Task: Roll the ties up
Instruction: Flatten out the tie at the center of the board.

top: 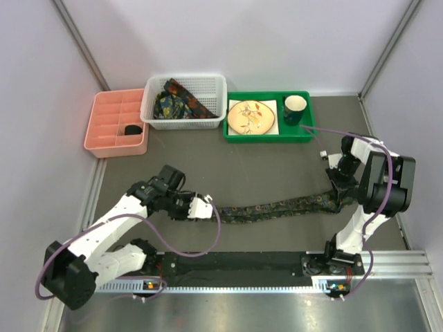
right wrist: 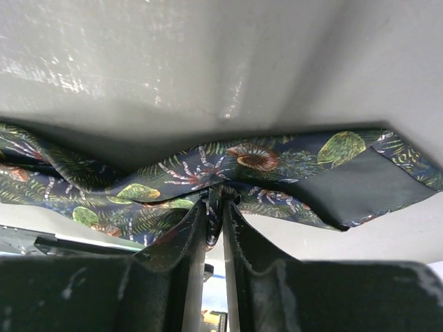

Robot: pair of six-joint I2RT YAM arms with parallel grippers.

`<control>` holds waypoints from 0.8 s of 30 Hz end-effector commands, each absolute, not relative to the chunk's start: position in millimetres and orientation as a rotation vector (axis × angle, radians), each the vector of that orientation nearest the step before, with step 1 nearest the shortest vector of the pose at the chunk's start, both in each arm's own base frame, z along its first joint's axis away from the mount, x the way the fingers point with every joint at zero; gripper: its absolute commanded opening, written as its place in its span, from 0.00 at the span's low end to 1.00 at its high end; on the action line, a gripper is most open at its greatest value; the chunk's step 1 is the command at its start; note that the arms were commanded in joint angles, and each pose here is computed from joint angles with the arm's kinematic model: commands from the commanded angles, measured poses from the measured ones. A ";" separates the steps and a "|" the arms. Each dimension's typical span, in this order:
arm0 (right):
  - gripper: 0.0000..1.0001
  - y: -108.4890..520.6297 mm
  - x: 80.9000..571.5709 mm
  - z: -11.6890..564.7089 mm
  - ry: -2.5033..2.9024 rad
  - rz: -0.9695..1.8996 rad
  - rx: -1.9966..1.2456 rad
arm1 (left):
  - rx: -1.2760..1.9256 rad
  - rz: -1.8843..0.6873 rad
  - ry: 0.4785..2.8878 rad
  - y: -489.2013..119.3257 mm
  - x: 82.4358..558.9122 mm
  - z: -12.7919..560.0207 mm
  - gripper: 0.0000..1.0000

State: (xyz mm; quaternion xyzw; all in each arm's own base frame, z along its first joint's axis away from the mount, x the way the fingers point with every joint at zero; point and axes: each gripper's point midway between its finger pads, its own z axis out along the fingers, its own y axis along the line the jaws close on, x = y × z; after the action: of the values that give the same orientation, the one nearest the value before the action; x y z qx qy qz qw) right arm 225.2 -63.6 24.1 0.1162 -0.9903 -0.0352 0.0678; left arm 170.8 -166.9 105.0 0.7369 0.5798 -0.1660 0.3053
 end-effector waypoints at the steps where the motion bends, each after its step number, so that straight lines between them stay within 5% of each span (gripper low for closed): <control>1: 0.15 -72.9 224.4 29.6 -2.983 -0.081 0.351 | 1.994 -0.371 1.674 -146.8 169.4 78.8 0.61; 7: 0.08 -88.8 212.0 36.0 -2.950 -0.055 0.336 | 1.812 -0.336 1.883 -115.3 204.7 92.8 0.70; 9: 0.08 -88.0 211.1 44.2 -2.955 -0.106 0.348 | 1.906 -0.368 1.884 -107.8 194.1 84.2 0.95; 10: 0.08 -85.9 213.5 47.2 -2.974 -0.149 0.349 | 1.934 -0.375 1.869 -107.3 192.2 81.5 0.99; 14: 0.29 -91.4 238.1 65.1 -3.070 -0.166 0.362 | 1.930 -0.388 1.837 -113.8 199.7 62.2 0.99; 18: 0.38 -83.7 258.5 71.4 -3.115 -0.252 0.290 | 1.991 -0.406 1.878 -109.1 199.2 43.7 0.98; 21: 0.59 -77.4 262.9 62.1 -3.116 -0.320 0.281 | 2.032 -0.394 1.902 -103.7 200.2 32.3 0.99; 22: 0.85 -75.1 263.2 59.6 -3.115 -0.343 0.288 | 2.045 -0.394 1.905 -101.7 197.9 27.5 0.99; 24: 0.86 -73.8 264.9 51.3 -3.122 -0.330 0.301 | 2.066 -0.387 1.889 -100.4 197.5 23.6 0.99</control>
State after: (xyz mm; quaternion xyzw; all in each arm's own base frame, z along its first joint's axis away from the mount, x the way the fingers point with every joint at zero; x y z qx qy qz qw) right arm 259.6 -82.8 63.1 0.0973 -0.9922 -0.0777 0.0025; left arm 196.9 -101.7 31.4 0.6999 0.6827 -0.1410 0.1553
